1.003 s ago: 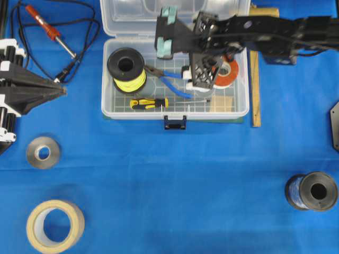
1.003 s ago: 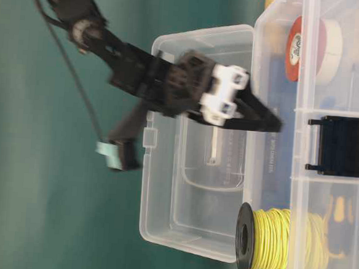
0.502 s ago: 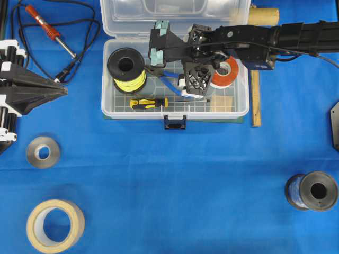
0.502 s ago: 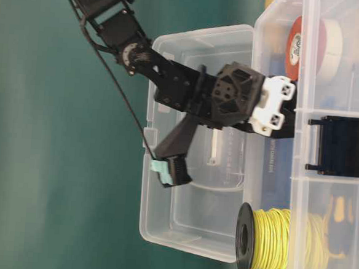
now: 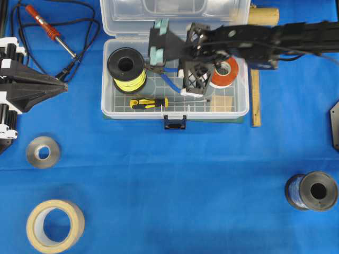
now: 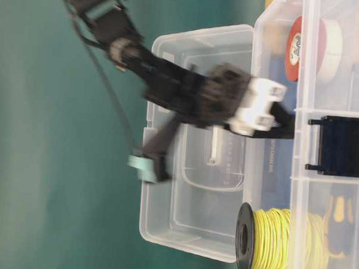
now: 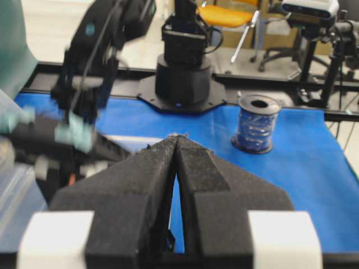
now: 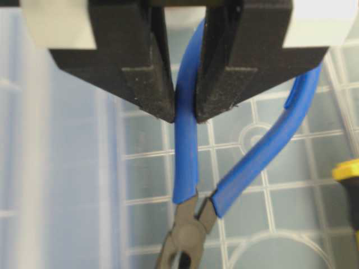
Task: Pick the nipper from the toolbox among several items.
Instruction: 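Lower the right gripper and close it on the pliers' blue handle, then lift the pliers with the right gripper and carry them out toward the front right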
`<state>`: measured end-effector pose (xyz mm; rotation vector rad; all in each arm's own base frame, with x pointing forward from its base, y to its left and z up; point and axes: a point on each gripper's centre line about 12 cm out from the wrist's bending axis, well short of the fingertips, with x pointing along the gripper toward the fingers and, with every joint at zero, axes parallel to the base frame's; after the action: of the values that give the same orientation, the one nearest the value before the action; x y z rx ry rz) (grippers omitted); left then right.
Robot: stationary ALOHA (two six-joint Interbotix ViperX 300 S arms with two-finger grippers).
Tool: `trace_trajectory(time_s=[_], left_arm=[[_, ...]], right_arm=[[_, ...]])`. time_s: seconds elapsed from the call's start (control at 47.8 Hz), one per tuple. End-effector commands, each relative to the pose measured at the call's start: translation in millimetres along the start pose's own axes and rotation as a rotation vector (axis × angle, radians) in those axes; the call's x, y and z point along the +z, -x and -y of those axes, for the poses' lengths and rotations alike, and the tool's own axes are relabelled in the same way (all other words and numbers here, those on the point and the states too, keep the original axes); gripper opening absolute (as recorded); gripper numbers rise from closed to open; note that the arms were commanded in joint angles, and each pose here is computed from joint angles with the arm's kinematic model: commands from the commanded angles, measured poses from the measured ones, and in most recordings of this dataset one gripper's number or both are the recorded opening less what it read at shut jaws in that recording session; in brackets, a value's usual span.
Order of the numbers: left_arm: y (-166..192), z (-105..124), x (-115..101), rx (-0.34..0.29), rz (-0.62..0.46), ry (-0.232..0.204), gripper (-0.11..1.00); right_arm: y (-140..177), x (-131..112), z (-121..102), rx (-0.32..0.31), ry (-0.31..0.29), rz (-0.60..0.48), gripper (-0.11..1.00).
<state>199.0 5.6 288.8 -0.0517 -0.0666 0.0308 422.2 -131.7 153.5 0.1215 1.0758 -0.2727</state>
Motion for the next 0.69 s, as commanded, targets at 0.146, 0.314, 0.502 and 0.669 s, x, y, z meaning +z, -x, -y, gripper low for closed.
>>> trace_trajectory(time_s=[0.146,0.314,0.502,0.669], left_arm=[[-2,-3,4,0.015,0.008,0.000,0.00],[-1,-8,2,0.040,-0.001,-0.001,0.00],[-1,-14,1,0.071,-0.004,-0.003,0.00],[-1,-15,1,0.076,-0.007,-0.005,0.00]], right_arm=[[103,21,3,-0.006,-0.018,0.213,0.13],[141,12,-14,0.023,0.006,0.288,0.13],[153,-8,-58,0.109,0.050,0.344,0.13],[150,-24,-103,0.202,0.094,0.356,0.13]])
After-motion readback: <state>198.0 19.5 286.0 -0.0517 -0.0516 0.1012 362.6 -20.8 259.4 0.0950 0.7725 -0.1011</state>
